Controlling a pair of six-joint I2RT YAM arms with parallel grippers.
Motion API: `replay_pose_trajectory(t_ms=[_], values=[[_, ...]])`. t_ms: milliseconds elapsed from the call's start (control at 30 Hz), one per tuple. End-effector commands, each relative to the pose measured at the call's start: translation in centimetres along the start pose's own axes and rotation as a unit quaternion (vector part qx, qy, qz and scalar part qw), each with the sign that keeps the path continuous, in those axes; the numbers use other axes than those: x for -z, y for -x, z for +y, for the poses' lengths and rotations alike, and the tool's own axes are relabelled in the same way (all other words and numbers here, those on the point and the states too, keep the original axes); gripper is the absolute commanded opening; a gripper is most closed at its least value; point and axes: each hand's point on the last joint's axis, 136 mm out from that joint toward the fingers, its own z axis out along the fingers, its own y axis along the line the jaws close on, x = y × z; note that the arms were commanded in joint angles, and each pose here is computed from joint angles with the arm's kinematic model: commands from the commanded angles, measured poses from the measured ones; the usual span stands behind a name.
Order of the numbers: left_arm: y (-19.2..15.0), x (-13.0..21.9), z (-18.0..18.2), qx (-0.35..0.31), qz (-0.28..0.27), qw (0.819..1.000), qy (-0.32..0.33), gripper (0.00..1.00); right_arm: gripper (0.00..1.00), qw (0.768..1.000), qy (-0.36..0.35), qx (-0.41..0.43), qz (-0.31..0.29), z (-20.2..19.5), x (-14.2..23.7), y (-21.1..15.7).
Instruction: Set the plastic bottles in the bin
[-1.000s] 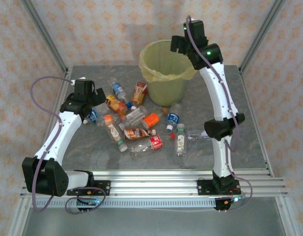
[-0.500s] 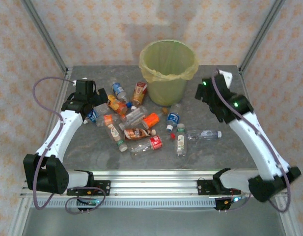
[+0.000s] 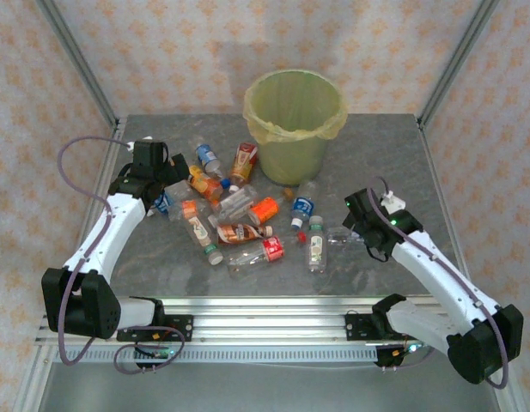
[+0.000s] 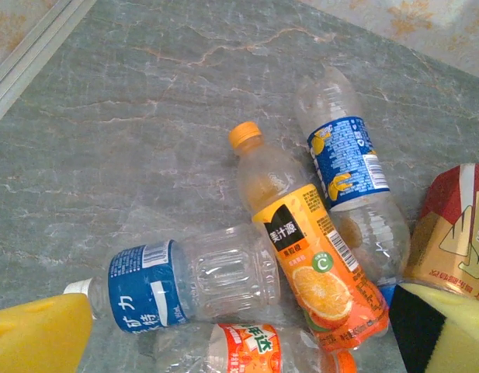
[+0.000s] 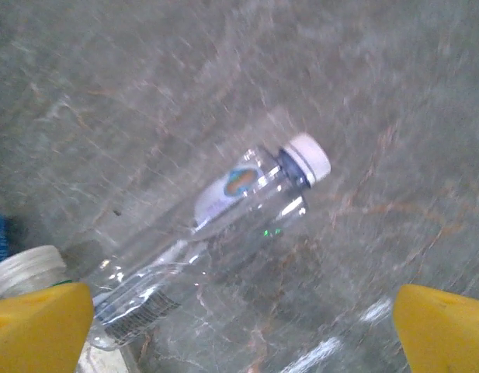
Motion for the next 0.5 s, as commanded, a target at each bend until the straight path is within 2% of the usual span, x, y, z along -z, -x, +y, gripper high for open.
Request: replay_pose_trajectory(t_ms=[0,200,467], values=[[0.5,0.5,0.2,0.008,-0.013,1.000,-0.004,1.00,0.99,0.996,0.017,-0.084,0.020,0.5,-1.3,-1.5],[0.5,0.4,-0.1,0.009,-0.013,1.000,-0.011,1.00,0.99,0.990,0.022,-0.139,0.024,0.6,-3.2,-2.4],[0.2,0.4,-0.2,0.009,-0.009,1.000,-0.016,1.00,0.99,0.984,0.016,-0.171,0.041,1.3,-6.2,-2.7]])
